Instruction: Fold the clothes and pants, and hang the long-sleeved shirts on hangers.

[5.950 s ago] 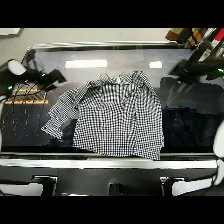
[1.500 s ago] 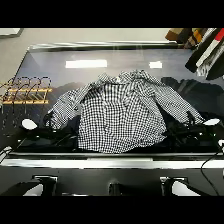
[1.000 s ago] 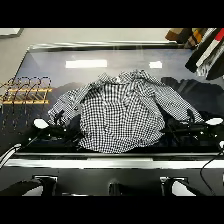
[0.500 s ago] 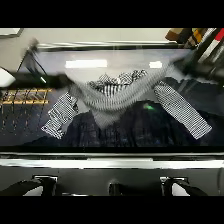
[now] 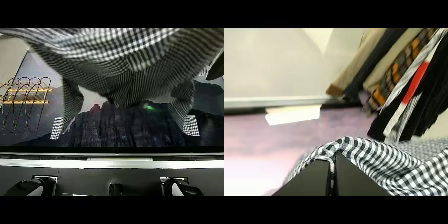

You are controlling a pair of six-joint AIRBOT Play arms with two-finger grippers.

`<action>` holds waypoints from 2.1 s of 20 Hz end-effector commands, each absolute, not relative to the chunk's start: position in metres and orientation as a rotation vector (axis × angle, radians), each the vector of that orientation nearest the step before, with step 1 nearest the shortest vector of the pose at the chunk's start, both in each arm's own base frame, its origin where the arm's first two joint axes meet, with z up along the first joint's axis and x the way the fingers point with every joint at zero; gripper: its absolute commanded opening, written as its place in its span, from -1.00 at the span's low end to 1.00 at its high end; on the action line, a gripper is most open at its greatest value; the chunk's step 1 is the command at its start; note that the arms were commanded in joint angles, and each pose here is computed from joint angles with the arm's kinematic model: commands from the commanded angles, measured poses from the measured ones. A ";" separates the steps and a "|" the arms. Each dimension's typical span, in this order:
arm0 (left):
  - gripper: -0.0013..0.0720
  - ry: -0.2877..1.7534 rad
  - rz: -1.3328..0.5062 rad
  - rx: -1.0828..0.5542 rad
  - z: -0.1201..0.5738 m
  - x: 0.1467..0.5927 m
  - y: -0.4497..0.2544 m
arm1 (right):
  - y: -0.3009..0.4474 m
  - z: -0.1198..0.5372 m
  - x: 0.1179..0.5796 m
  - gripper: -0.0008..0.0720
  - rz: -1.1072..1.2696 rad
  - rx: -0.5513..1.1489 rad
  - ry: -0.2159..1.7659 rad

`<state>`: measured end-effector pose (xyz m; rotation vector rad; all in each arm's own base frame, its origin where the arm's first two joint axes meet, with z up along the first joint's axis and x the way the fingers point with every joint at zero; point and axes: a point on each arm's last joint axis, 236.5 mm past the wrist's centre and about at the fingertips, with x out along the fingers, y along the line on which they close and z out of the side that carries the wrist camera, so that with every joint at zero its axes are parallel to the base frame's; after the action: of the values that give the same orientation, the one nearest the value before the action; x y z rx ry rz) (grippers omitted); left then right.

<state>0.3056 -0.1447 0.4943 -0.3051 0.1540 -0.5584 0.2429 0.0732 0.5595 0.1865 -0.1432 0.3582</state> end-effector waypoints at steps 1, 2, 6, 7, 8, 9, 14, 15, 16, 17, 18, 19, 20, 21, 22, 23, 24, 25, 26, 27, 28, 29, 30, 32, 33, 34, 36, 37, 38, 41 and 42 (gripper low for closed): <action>-0.93 0.062 -0.519 -0.329 0.526 0.250 -0.124 | 0.061 0.577 0.172 -0.90 0.230 0.168 -0.232; -0.93 0.063 -0.514 -0.335 0.527 0.243 -0.122 | 0.059 0.580 0.167 -0.89 0.215 0.174 -0.246; -0.93 0.170 -0.499 -0.376 0.498 0.257 -0.125 | 0.053 0.571 0.210 -0.89 0.233 0.231 -0.186; -0.93 0.213 -0.490 -0.381 0.483 0.269 -0.127 | 0.054 0.562 0.233 -0.89 0.260 0.262 -0.142; -0.93 0.271 -0.478 -0.387 0.462 0.285 -0.130 | 0.058 0.551 0.263 -0.89 0.307 0.310 -0.087; -0.93 0.330 -0.464 -0.395 0.439 0.302 -0.132 | 0.064 0.540 0.296 -0.89 0.372 0.379 -0.032; -0.93 0.515 -0.365 -0.477 0.320 0.420 -0.140 | 0.070 0.431 0.464 -0.89 0.545 0.648 0.250; -0.93 0.558 -0.342 -0.491 0.291 0.443 -0.142 | 0.067 0.393 0.497 -0.89 0.517 0.668 0.322; -0.93 0.611 -0.325 -0.506 0.261 0.462 -0.147 | 0.075 0.356 0.524 -0.89 0.509 0.683 0.392; -0.93 0.669 -0.309 -0.509 0.229 0.478 -0.151 | 0.085 0.319 0.547 -0.89 0.502 0.695 0.459; -0.93 0.732 -0.294 -0.510 0.195 0.494 -0.157 | 0.097 0.278 0.569 -0.89 0.489 0.698 0.525; -0.93 0.782 -0.279 -0.512 0.165 0.505 -0.160 | 0.111 0.239 0.587 -0.89 0.474 0.687 0.584; -0.93 0.838 -0.260 -0.513 0.130 0.517 -0.163 | 0.123 0.204 0.600 -0.89 0.457 0.666 0.635; -0.93 0.892 -0.246 -0.521 0.100 0.524 -0.166 | 0.136 0.168 0.609 -0.89 0.445 0.641 0.691; -0.93 0.940 -0.237 -0.535 0.075 0.527 -0.169 | 0.148 0.137 0.612 -0.89 0.437 0.621 0.746; -0.93 0.987 -0.224 -0.563 0.052 0.529 -0.173 | 0.158 0.108 0.612 -0.89 0.430 0.598 0.805; -0.92 1.024 -0.221 -0.585 0.037 0.529 -0.178 | 0.163 0.088 0.610 -0.80 0.425 0.563 0.849; -0.92 1.053 -0.223 -0.606 0.026 0.527 -0.182 | 0.165 0.073 0.606 -0.77 0.415 0.527 0.890; -0.88 1.076 -0.226 -0.625 0.020 0.526 -0.186 | 0.163 0.066 0.601 -0.64 0.403 0.499 0.923; -0.51 1.085 -0.227 -0.628 0.018 0.524 -0.187 | 0.161 0.066 0.593 -0.42 0.408 0.481 0.949; 0.22 1.087 -0.230 -0.626 0.020 0.523 -0.186 | 0.151 0.069 0.585 -0.23 0.399 0.452 0.975; 0.77 1.091 -0.233 -0.625 0.025 0.521 -0.184 | 0.137 0.076 0.576 0.17 0.383 0.418 0.995; 0.89 1.102 -0.236 -0.622 0.032 0.517 -0.181 | 0.121 0.085 0.565 0.28 0.365 0.372 1.015; 0.89 1.123 -0.241 -0.608 0.051 0.504 -0.168 | 0.079 0.110 0.535 0.28 0.321 0.252 1.047; 0.89 1.140 -0.229 -0.573 0.058 0.493 -0.157 | 0.058 0.130 0.522 0.28 0.295 0.245 1.039; 0.89 1.167 -0.206 -0.512 0.063 0.479 -0.144 | 0.043 0.147 0.511 0.28 0.279 0.249 1.016; 0.89 1.224 -0.168 -0.416 0.063 0.444 -0.128 | 0.022 0.163 0.476 0.28 0.259 0.239 1.015; 0.89 1.242 -0.166 -0.404 0.059 0.425 -0.128 | 0.021 0.160 0.456 0.28 0.250 0.251 1.034; 0.89 1.261 -0.172 -0.397 0.052 0.405 -0.132 | 0.027 0.148 0.430 0.28 0.256 0.253 1.073; 0.89 1.299 -0.207 -0.373 0.027 0.348 -0.155 | 0.067 0.090 0.346 0.28 0.320 0.212 1.228; 0.89 1.316 -0.218 -0.366 0.018 0.331 -0.164 | 0.080 0.068 0.320 0.28 0.339 0.185 1.267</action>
<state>0.3786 -0.1544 0.0387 -0.4002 1.2768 -0.2096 0.3924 0.0598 0.1148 0.2413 1.1579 0.3049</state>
